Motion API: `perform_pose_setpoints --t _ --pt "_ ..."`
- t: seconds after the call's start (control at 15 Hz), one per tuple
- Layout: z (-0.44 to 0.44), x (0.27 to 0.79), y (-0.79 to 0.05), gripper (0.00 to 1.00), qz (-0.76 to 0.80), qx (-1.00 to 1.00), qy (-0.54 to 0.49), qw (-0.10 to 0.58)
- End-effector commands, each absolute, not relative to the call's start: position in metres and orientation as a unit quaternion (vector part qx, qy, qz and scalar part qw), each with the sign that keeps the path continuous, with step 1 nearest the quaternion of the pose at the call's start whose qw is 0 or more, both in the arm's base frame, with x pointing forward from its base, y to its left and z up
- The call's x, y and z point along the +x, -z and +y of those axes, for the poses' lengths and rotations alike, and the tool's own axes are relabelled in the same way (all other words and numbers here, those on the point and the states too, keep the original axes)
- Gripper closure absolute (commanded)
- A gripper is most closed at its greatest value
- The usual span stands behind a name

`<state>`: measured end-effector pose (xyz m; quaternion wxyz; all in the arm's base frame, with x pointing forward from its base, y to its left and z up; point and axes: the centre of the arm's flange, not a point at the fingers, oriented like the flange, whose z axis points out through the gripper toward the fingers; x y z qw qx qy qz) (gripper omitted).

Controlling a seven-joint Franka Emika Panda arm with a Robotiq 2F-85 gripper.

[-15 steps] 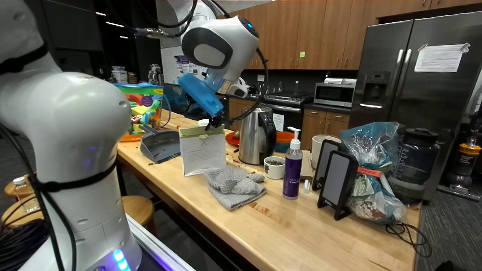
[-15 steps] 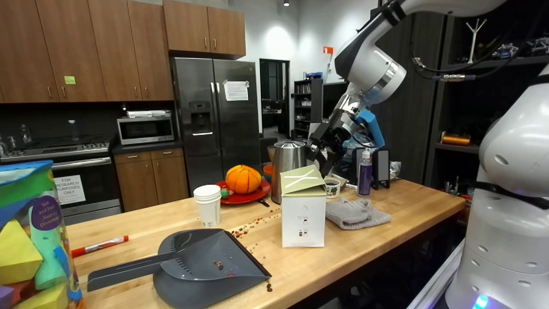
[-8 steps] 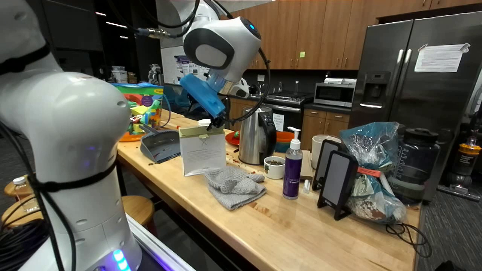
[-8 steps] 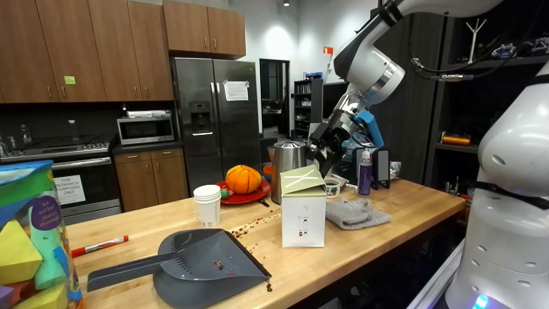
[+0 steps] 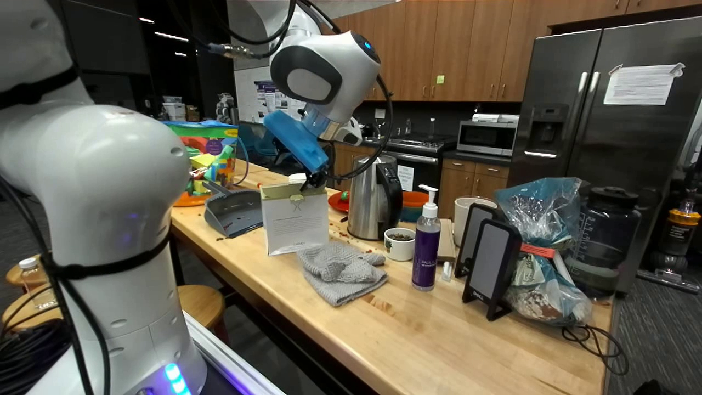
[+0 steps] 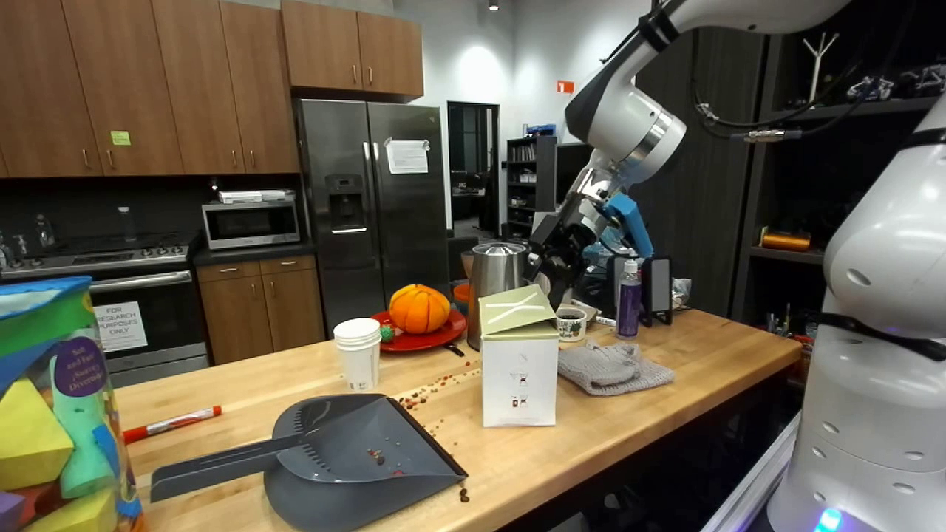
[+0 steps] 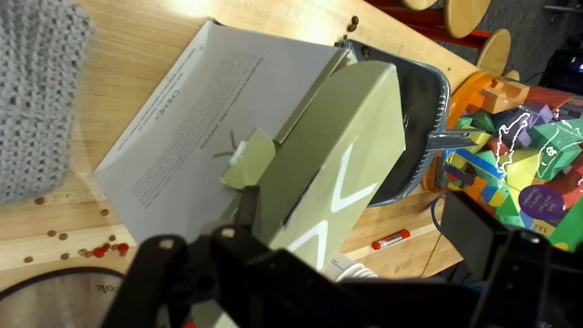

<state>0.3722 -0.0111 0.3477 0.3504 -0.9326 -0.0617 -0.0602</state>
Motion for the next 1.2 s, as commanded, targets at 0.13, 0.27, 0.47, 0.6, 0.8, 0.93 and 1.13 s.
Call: perform_pose_setpoints --t 0.13,0.27,0.47,0.6,0.8,0.93,1.13 --pt "-0.0117 0.3833 -0.3437 0.0 -0.067 -0.929 0.056 0.36" --pt "-0.0122 0.3847 -0.3423 0.0 -0.068 -0.929 0.052 0.361" --pt "-0.0131 0.3855 -0.3411 0.0 -0.071 -0.928 0.05 0.362" --pt "-0.0132 0.3846 -0.3418 0.0 -0.074 -0.927 0.049 0.364" --pt "-0.0123 0.3857 -0.3415 0.0 -0.078 -0.927 0.046 0.365" --pt "-0.0113 0.3852 -0.3429 0.0 -0.082 -0.926 0.047 0.365" --pt "-0.0094 0.3832 -0.345 0.0 -0.086 -0.926 0.049 0.365"
